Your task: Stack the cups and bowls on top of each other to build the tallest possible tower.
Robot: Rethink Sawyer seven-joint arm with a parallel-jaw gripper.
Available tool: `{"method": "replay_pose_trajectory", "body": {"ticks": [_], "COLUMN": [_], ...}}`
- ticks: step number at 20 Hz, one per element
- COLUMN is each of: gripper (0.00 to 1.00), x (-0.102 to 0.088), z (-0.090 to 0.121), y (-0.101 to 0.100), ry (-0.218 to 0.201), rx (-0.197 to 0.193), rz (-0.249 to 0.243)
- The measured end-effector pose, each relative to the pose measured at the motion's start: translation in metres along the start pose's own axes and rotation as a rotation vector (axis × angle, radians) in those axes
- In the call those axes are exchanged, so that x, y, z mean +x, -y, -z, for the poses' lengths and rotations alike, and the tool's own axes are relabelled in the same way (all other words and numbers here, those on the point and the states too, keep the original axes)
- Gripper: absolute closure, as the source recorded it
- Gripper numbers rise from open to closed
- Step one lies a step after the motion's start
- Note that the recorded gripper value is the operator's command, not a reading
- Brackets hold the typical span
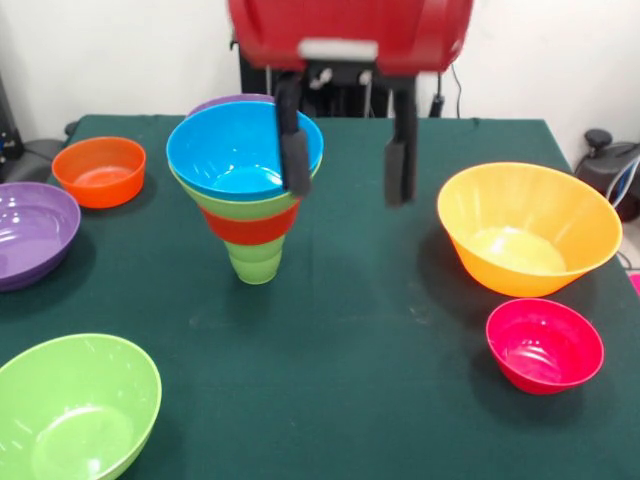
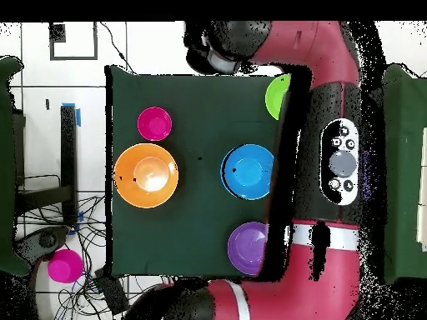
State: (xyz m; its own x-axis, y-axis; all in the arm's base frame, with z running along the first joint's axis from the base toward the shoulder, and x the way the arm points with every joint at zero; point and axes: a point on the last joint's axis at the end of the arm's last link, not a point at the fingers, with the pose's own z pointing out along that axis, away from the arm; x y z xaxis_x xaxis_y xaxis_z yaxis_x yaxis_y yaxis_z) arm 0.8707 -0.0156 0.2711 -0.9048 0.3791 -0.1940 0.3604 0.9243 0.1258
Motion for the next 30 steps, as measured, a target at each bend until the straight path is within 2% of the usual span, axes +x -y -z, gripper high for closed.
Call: {"method": "replay_pose_trajectory", "body": {"ticks": [4, 8, 12, 17, 22, 30], "gripper": [0.00, 0.00, 0.00, 0.00, 0.00, 0.00], "x": [0.009, 0.011, 0.019, 0.027, 0.027, 0.028], "z": [0.020, 0.039, 0.052, 0.055, 0.051, 0.050], "y": [-0.020, -0.036, -0.046, -0.053, -0.057, -0.056], "ry": [0.012, 0.030, 0.024, 0.023, 0.049, 0.046], "rx": [0.002, -0.013, -0.020, -0.033, -0.057, -0.057], "rz": [0.026, 0.039, 0.042, 0.042, 0.036, 0.032]}}
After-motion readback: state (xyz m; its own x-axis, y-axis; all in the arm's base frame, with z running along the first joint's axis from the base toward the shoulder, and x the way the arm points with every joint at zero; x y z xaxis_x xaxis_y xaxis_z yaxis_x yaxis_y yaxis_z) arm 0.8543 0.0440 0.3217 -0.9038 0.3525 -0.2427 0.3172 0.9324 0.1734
